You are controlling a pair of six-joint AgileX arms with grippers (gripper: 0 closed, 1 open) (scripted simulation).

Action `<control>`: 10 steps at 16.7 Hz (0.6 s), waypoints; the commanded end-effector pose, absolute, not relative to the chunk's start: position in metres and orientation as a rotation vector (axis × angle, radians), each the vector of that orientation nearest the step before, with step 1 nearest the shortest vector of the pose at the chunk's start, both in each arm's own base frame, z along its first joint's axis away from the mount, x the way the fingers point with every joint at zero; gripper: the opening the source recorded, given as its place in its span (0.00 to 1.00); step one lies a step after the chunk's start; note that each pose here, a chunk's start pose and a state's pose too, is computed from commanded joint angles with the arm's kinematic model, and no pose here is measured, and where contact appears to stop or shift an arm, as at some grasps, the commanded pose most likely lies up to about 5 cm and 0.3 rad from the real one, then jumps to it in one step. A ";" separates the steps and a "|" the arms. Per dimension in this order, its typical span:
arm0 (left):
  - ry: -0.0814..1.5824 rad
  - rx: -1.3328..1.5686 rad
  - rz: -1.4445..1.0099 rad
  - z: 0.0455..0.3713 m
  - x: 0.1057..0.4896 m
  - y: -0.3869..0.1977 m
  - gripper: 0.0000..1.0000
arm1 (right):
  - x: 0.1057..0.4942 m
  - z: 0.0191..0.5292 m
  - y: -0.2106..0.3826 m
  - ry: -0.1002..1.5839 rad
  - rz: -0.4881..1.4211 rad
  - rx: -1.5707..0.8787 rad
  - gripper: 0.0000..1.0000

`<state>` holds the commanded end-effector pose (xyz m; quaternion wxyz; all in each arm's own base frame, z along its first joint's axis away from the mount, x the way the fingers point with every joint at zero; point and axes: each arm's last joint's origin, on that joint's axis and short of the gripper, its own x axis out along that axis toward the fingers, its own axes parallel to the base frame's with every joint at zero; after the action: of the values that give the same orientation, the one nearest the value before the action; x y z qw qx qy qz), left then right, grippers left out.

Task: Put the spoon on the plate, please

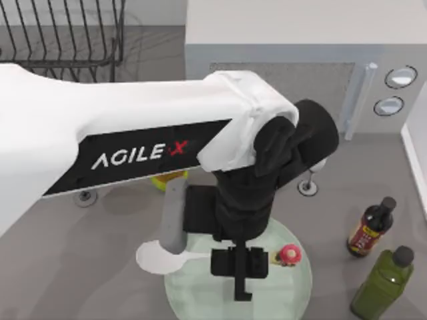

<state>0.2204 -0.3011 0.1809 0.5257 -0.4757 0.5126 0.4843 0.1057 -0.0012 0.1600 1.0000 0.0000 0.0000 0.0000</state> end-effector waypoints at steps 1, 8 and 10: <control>1.226 -1.138 1.158 0.181 0.220 -0.301 0.00 | 0.106 0.160 -0.001 0.000 0.000 0.000 1.00; 1.275 -1.084 1.132 0.191 0.202 -0.301 0.00 | 0.106 0.160 -0.001 0.000 0.000 0.000 1.00; 1.297 -1.064 1.113 0.195 0.195 -0.301 0.00 | 0.106 0.160 -0.001 0.000 0.000 0.000 1.00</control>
<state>0.1948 -0.3009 0.1953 0.5347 -0.4465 0.5444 0.4673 0.1057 -0.0012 0.1600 1.0000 0.0000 0.0000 0.0000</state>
